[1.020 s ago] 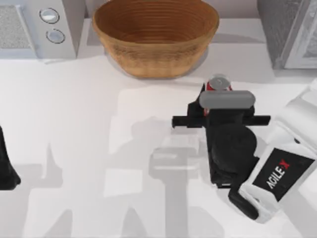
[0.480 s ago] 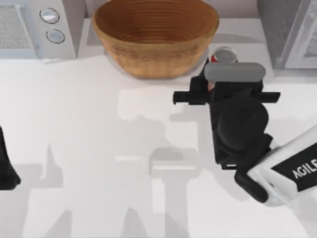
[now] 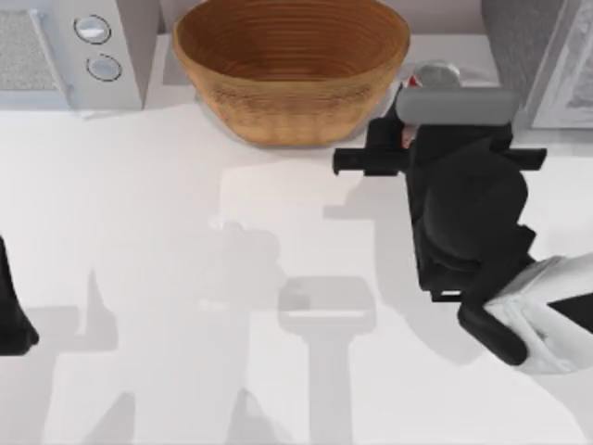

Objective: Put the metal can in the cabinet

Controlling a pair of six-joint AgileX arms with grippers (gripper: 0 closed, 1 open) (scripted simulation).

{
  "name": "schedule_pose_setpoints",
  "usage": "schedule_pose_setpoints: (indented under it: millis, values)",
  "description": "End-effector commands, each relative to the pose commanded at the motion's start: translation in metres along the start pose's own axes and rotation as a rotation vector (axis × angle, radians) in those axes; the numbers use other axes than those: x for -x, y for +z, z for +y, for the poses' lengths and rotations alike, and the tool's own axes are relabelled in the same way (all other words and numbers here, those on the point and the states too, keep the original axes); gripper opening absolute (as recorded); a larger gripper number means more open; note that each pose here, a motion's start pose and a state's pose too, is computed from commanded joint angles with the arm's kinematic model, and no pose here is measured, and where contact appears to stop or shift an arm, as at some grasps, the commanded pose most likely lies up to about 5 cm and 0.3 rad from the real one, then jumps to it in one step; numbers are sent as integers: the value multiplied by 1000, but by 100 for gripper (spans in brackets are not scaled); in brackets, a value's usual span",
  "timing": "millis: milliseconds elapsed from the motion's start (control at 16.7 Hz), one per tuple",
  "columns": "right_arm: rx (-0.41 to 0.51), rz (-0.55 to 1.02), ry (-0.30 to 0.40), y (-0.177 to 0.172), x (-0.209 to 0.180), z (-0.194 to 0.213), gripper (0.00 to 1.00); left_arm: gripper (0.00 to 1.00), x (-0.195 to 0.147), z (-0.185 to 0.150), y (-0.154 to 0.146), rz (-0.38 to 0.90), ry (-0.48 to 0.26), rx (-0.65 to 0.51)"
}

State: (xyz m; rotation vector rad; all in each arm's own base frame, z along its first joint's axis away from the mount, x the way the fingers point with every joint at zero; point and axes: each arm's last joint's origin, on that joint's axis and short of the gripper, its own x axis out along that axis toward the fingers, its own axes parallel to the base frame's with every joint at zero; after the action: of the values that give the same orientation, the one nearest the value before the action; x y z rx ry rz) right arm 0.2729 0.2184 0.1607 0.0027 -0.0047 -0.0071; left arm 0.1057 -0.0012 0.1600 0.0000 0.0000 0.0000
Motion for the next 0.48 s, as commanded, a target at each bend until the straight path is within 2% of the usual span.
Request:
schedule_pose_setpoints:
  millis: [240,480]
  values:
    - [-3,-2,-2,0,-1,0,0,100,0,0,0,0,0,0]
    - [-25,-40,-62,25,-8,-25,0,100,0,0,0,0,0,0]
